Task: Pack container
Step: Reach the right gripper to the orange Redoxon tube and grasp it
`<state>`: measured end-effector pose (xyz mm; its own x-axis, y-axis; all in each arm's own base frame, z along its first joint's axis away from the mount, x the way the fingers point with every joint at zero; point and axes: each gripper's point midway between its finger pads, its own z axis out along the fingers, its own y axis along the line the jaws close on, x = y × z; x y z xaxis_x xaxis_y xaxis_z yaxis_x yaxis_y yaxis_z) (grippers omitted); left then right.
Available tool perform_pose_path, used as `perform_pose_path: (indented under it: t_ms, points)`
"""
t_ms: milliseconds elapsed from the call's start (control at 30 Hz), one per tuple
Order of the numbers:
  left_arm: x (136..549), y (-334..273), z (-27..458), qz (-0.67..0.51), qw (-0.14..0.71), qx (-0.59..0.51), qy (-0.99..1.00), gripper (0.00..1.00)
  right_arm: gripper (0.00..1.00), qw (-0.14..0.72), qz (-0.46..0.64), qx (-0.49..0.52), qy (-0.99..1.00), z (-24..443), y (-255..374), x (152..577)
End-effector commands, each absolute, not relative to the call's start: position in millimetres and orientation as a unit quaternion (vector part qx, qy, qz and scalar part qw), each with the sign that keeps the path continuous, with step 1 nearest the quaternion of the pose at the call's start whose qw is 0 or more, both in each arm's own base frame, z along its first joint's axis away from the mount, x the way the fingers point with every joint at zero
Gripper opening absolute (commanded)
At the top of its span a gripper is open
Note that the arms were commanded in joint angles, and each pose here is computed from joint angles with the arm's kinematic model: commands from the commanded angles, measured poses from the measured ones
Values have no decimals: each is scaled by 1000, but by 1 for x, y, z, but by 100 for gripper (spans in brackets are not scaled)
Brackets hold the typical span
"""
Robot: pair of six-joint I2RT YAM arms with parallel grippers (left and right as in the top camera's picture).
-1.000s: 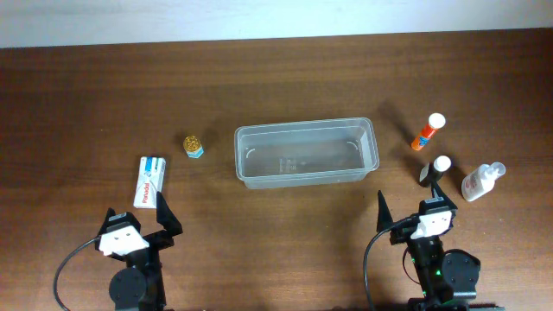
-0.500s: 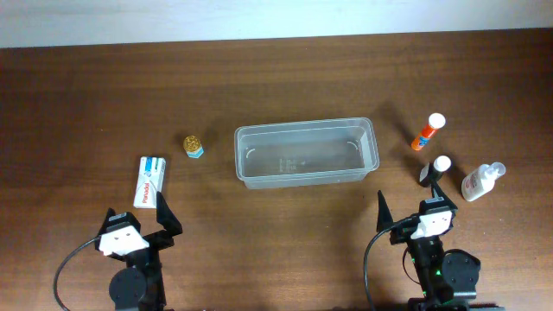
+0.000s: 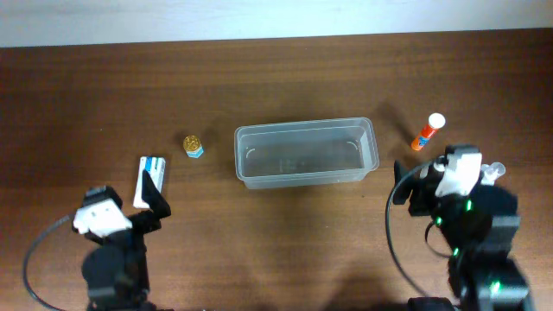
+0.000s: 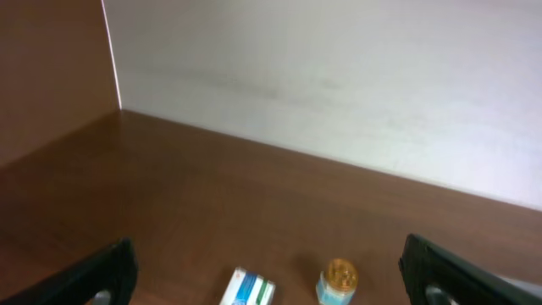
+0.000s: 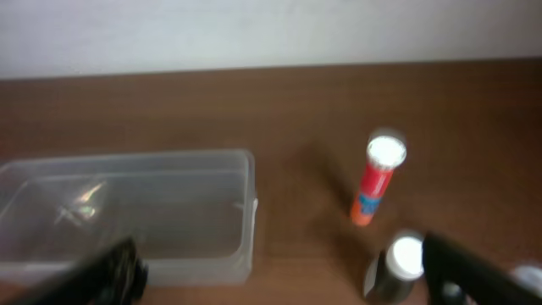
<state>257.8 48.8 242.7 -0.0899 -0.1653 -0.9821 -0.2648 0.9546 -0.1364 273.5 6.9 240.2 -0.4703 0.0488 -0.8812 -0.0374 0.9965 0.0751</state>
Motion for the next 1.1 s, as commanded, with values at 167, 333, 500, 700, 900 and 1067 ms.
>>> perform_pose_path:
  t_ms: [167, 333, 500, 700, 900, 1067]
  points:
    - [295, 52, 258, 54, 498, -145, 853, 99, 98, 326, 39, 6, 944, 253, 4, 304]
    - [303, 33, 241, 12, 366, -121, 923, 99, 98, 242, 41, 11, 969, 243, 3, 313]
    - [306, 32, 234, 11, 346, -120, 930, 99, 98, 238, 2, 32, 971, 236, -12, 322]
    - [306, 32, 231, 11, 339, -121, 933, 99, 98, 272, -16, 72, 959, 259, -44, 347]
    - [313, 33, 213, 12, 310, -121, 943, 99, 98, 235, -25, 79, 968, 239, -74, 391]
    - [316, 33, 202, 14, 293, -121, 948, 99, 98, 168, -13, 82, 982, 185, -80, 405]
